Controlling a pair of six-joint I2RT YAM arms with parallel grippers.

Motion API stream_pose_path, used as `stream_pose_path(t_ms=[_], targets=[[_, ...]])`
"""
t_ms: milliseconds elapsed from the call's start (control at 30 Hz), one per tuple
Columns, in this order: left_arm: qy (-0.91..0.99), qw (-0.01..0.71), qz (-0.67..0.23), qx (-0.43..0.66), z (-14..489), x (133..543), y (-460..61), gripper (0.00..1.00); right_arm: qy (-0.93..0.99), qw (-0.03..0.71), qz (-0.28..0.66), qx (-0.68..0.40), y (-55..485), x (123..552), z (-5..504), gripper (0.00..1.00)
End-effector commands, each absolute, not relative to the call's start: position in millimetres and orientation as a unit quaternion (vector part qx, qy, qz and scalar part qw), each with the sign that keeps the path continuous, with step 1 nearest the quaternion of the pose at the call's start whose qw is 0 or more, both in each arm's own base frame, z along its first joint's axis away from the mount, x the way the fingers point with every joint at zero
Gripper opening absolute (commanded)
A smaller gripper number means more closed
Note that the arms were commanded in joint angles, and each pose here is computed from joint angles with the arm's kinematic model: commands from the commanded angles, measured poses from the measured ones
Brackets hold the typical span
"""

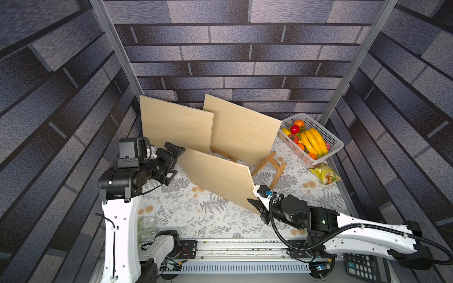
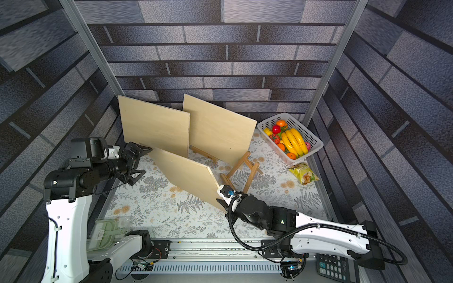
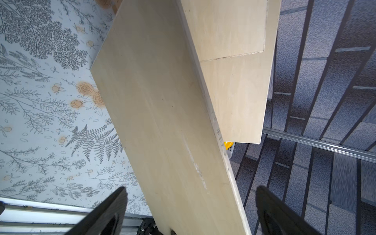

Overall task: Assemble the easel
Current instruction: Pick up the drawing board from the center of the board.

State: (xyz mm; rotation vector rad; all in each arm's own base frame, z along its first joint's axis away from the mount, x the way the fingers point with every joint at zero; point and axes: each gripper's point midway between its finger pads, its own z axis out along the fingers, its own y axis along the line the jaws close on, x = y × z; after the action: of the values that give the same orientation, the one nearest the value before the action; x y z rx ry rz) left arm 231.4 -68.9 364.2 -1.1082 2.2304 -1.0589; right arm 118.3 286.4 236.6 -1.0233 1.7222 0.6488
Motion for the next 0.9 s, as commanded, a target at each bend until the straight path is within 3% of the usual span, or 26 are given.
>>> stream_pose_path(t_ms=[0, 333, 733, 800, 867], targets=[[0.793, 0.159, -0.382, -0.447, 353, 225, -79, 1.0, 0.723, 0.423, 0.214, -0.502, 266, 103, 176, 0.0], [0.826, 0.079, -0.318, -0.458, 325, 223, -101, 1.0, 0.72, 0.446, 0.209, -0.489, 257, 108, 163, 0.0], [0.853, 0.035, -0.265, -0.448, 307, 223, -105, 1.0, 0.723, 0.438, 0.223, -0.485, 264, 105, 156, 0.0], [0.849, 0.028, -0.272, -0.452, 300, 221, -107, 0.96, 0.724, 0.436, 0.227, -0.483, 264, 104, 155, 0.0], [0.846, 0.021, -0.279, -0.454, 297, 220, -110, 0.86, 0.725, 0.434, 0.228, -0.483, 264, 104, 154, 0.0]])
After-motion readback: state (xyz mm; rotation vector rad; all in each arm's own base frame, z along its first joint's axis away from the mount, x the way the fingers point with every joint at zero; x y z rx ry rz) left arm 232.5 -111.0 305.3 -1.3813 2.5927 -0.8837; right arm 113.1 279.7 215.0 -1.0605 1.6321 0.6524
